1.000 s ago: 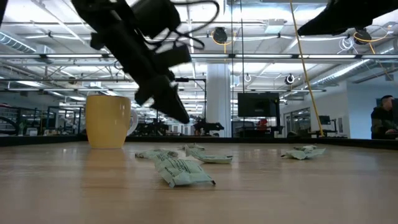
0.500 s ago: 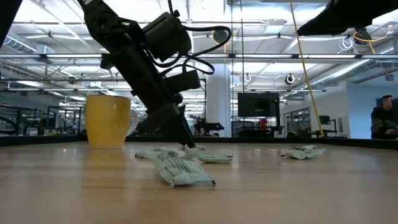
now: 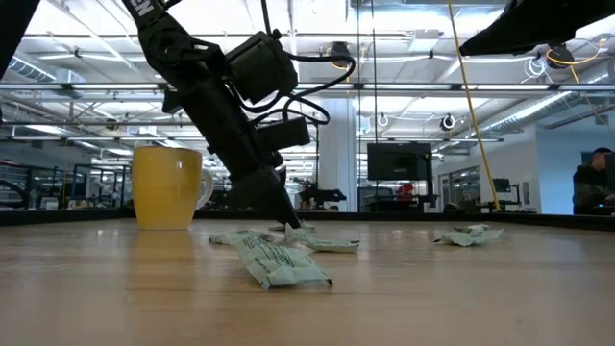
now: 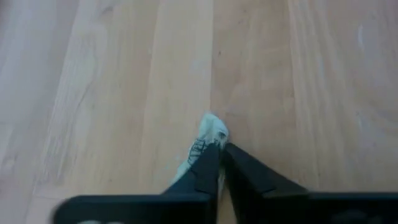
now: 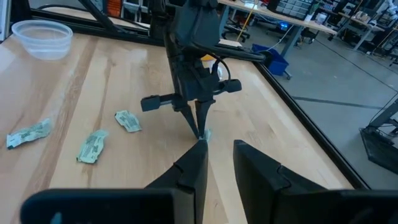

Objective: Pick and place items into bin
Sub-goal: Put the stevia packet into the left transparent bin

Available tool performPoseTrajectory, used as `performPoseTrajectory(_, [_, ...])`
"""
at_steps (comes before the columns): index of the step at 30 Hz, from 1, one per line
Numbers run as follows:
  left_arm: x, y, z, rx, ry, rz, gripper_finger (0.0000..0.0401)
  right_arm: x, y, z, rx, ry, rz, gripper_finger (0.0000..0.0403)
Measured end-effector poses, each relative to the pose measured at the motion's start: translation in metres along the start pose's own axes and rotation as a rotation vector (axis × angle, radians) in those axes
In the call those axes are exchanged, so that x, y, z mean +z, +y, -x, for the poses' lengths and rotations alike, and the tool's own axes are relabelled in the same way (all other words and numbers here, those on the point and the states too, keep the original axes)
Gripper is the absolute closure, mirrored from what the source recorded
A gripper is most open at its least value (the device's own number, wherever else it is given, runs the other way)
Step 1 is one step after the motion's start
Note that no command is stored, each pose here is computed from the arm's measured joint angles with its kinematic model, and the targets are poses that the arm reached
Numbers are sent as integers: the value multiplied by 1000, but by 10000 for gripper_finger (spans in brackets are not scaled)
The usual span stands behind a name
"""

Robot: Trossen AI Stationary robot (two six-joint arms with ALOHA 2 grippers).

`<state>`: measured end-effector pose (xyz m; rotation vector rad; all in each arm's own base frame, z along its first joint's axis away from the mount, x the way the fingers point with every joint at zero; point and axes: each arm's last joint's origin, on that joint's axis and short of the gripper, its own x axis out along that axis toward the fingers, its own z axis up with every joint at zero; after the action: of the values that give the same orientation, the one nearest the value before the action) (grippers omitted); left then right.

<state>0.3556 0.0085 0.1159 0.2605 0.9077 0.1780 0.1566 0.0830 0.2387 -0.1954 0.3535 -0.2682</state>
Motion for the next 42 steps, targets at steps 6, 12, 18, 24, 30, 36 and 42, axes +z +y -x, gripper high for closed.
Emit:
performPoseTrajectory(6, [3, -2, 5, 4, -15, -12, 397, 0, 0, 0, 0, 0, 1, 330])
performPoseTrajectory(12, [30, -19, 63, -65, -131, -25, 398, 0, 0, 0, 0, 4, 4, 330])
performPoseTrajectory(18, [38, -45, 161, -220, -137, 17, 399, -1, 0, 0, 0, 6, 7, 330])
performPoseTrajectory(24, [14, -82, 231, -455, -34, 184, 400, -1, 0, 0, 0, 6, 7, 330])
performPoseTrajectory(30, [-19, -135, 264, -587, 205, 415, 400, -1, 0, 0, -2, 5, 6, 330])
performPoseTrajectory(36, [-47, -176, 274, -561, 385, 604, 400, -1, -1, 0, -4, 6, 26, 330])
performPoseTrajectory(42, [-70, -204, 263, -467, 509, 608, 400, 0, -1, 0, -5, 5, 66, 330])
